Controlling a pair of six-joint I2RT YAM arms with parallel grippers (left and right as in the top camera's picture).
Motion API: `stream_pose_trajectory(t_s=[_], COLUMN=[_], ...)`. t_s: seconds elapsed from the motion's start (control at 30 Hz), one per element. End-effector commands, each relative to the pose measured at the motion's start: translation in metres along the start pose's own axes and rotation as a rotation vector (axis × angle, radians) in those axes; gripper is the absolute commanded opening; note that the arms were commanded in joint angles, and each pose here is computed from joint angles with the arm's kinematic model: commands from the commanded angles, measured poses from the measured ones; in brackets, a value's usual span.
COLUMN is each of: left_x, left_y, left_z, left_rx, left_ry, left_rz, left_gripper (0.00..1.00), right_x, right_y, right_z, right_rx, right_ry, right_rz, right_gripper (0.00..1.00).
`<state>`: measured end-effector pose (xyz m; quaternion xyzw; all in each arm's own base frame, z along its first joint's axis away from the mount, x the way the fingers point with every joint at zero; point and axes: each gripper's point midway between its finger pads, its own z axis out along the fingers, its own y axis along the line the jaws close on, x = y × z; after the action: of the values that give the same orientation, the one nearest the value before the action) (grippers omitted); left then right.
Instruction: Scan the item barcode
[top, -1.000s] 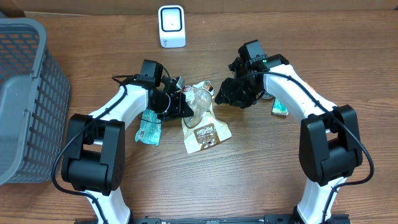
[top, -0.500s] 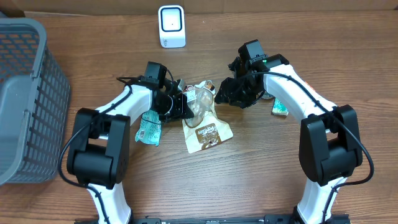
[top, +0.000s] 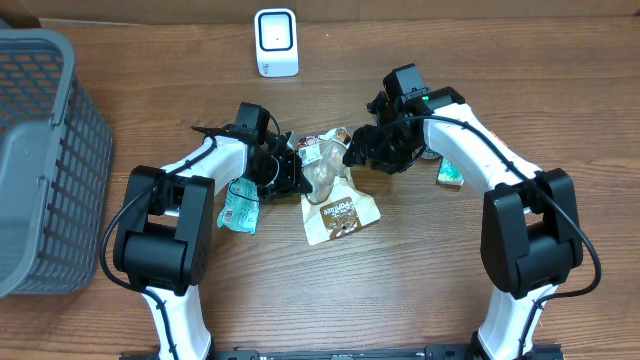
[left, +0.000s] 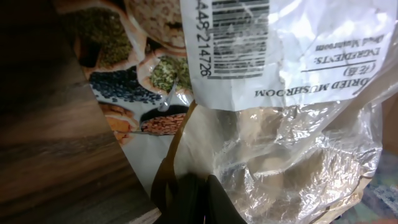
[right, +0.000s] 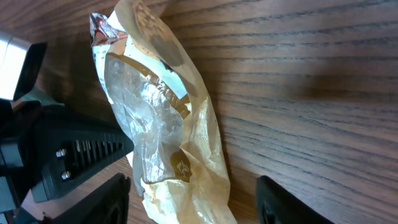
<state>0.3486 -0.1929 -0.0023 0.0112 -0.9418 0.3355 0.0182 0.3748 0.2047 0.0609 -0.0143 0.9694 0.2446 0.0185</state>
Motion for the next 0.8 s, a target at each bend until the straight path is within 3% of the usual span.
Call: stream_pose_trajectory(t_s=[0.0, 0.37, 0.67, 0.77], left_x=[0.001, 0.002, 0.002, 0.002], left_y=[0.024, 0.026, 0.027, 0.027], left_z=[0.012, 0.011, 0.011, 0.011], left_rx=[-0.076, -0.085, -0.086, -0.085], left_ry=[0.012, 0.014, 0.014, 0.014], left_rz=[-0.040, -0.044, -0.041, -0.042], left_gripper=[0.04, 0.04, 0.04, 0.04], right_x=[0.005, 0.031, 0.060, 0.061], right_y=[-0.001, 0.008, 0.004, 0.001], right_z=[0.015, 0.040, 0.065, 0.068], right_rx=[-0.023, -0.172, -0.172, -0.180], right_ry=[0.043, 0.195, 0.270, 0.268], right_rz=[-0.013, -0.065, -0.080, -0.065], right_gripper=[0.66, 0.68, 0.68, 0.56])
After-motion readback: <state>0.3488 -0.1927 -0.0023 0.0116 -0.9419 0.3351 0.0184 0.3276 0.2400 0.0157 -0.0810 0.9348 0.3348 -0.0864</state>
